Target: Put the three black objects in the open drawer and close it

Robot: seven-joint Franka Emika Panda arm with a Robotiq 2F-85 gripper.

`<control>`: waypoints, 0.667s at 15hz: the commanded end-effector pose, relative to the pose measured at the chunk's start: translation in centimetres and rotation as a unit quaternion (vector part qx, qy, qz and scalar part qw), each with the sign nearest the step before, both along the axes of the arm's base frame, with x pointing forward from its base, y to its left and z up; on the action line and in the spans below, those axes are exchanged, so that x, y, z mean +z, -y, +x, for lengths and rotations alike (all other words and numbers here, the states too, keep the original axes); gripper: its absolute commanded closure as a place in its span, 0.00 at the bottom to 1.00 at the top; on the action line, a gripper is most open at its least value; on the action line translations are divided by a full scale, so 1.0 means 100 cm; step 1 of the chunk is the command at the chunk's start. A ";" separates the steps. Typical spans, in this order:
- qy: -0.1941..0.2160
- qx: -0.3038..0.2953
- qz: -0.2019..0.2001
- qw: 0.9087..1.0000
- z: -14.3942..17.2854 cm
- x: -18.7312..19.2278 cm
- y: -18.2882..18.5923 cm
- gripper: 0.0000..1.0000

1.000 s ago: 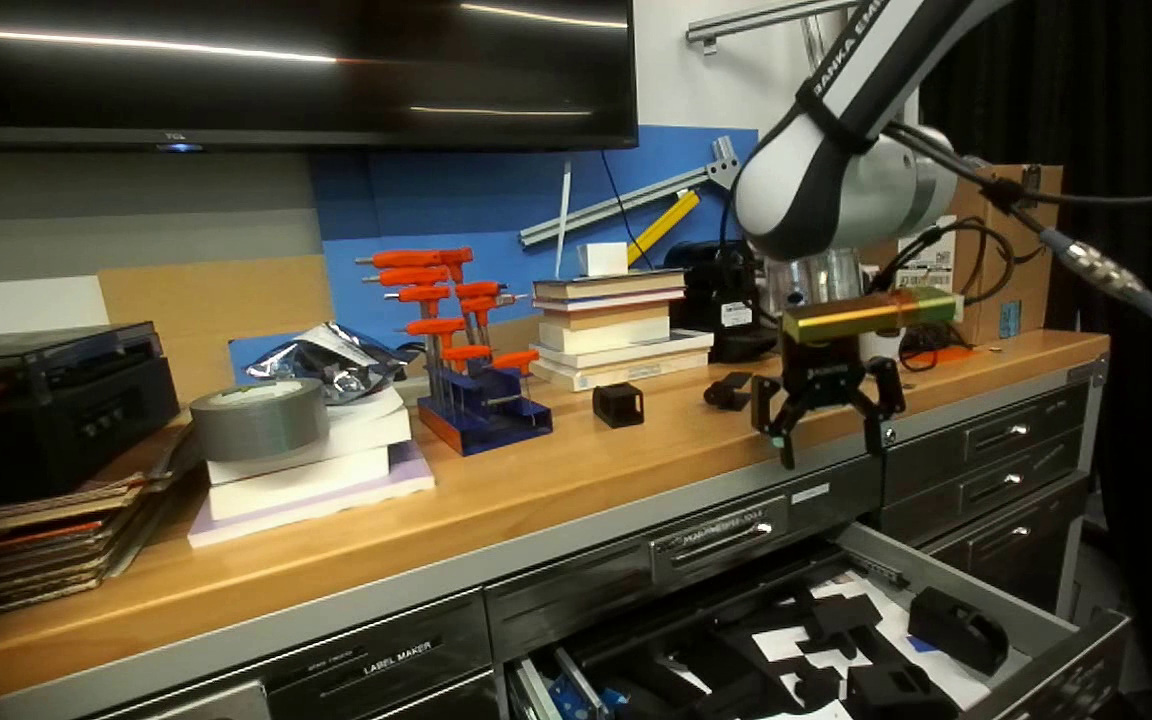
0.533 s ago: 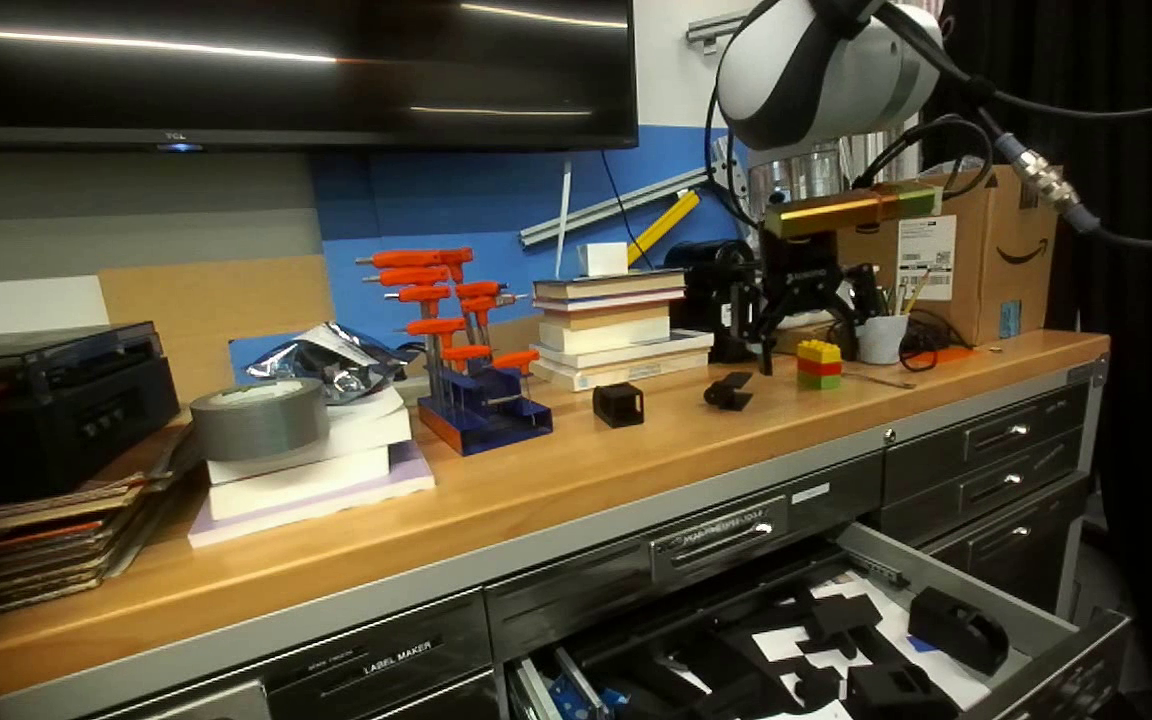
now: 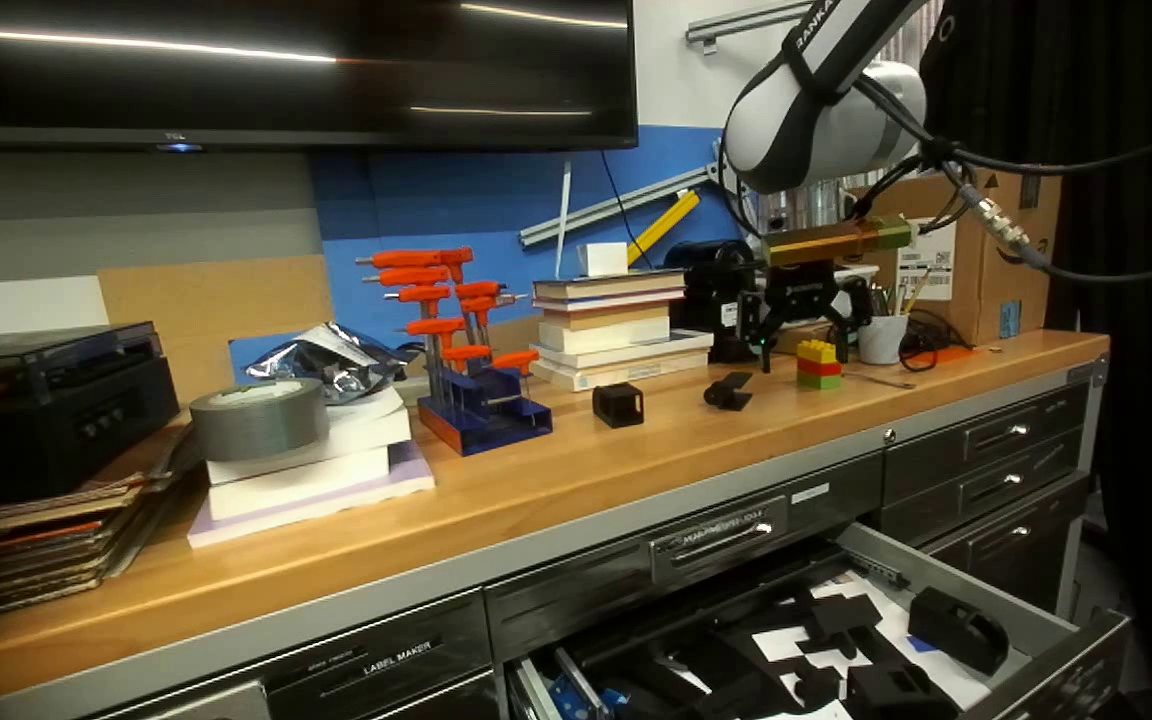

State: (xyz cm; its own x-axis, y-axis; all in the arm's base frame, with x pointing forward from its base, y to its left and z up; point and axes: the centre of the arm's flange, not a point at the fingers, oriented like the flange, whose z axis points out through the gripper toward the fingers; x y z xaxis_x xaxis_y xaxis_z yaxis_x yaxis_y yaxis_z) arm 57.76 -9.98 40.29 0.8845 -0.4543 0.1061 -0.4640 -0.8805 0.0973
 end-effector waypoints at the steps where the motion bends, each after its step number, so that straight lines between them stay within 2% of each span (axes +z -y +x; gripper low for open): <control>1: 0.019 -0.043 -0.006 0.999 0.045 -0.006 0.013 0.00; 5: 0.030 -0.067 -0.006 0.997 0.079 0.007 0.019 0.00; 7: 0.037 -0.069 -0.011 0.997 0.087 0.017 0.017 0.00; 10: 0.041 -0.075 0.002 0.996 0.094 0.021 0.013 0.00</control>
